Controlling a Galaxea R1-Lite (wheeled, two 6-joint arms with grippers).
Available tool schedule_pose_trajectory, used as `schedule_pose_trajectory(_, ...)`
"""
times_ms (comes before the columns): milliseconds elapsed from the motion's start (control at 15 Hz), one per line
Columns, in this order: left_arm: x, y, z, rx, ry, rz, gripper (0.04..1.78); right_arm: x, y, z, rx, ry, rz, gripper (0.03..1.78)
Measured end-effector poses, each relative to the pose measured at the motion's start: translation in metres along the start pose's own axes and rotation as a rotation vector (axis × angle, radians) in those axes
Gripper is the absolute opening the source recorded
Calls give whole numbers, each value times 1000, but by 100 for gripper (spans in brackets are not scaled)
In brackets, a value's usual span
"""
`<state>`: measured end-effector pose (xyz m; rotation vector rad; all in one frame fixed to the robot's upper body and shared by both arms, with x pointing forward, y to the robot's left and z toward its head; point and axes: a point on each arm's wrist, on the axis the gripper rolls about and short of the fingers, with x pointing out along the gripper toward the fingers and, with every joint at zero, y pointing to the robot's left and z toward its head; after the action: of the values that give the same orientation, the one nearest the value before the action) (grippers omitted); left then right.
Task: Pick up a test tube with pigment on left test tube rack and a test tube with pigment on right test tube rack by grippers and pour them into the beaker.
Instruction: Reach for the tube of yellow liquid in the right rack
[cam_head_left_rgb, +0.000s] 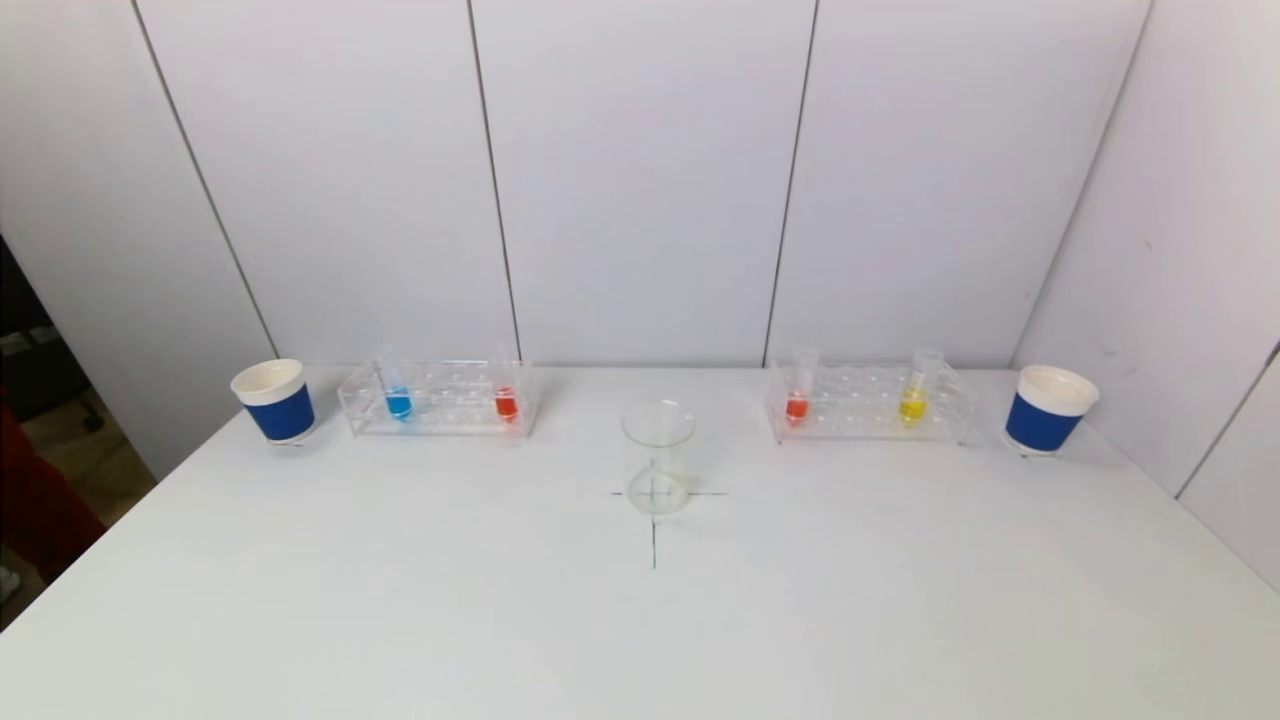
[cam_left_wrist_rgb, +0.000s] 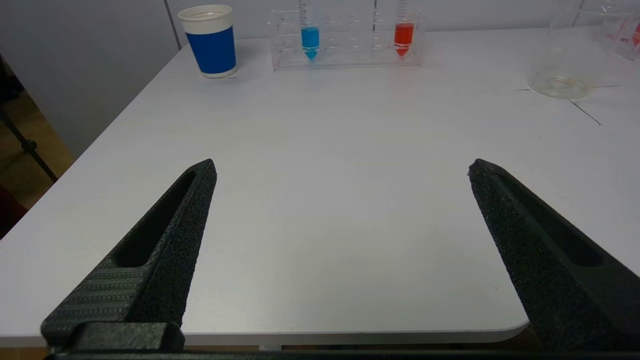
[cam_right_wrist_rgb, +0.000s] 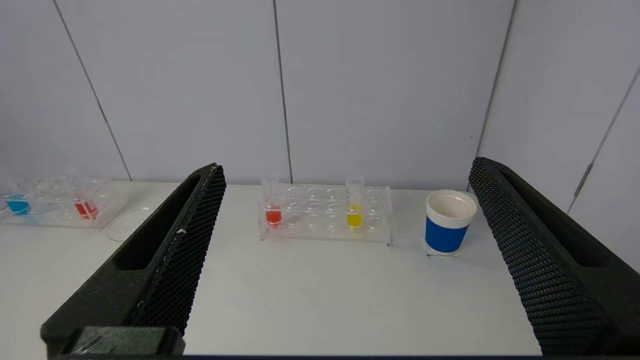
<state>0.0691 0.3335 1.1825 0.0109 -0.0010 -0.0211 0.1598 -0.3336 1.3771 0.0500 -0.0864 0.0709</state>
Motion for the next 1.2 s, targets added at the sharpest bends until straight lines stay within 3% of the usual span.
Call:
schedule_pose_trajectory(600,0,0,0,0,0,0,176,107,-6,-27,8,89,-7,177)
schedule_pose_trajectory(1200,0,0,0,0,0,0,176,181,-13,-86,6,99,-24,177)
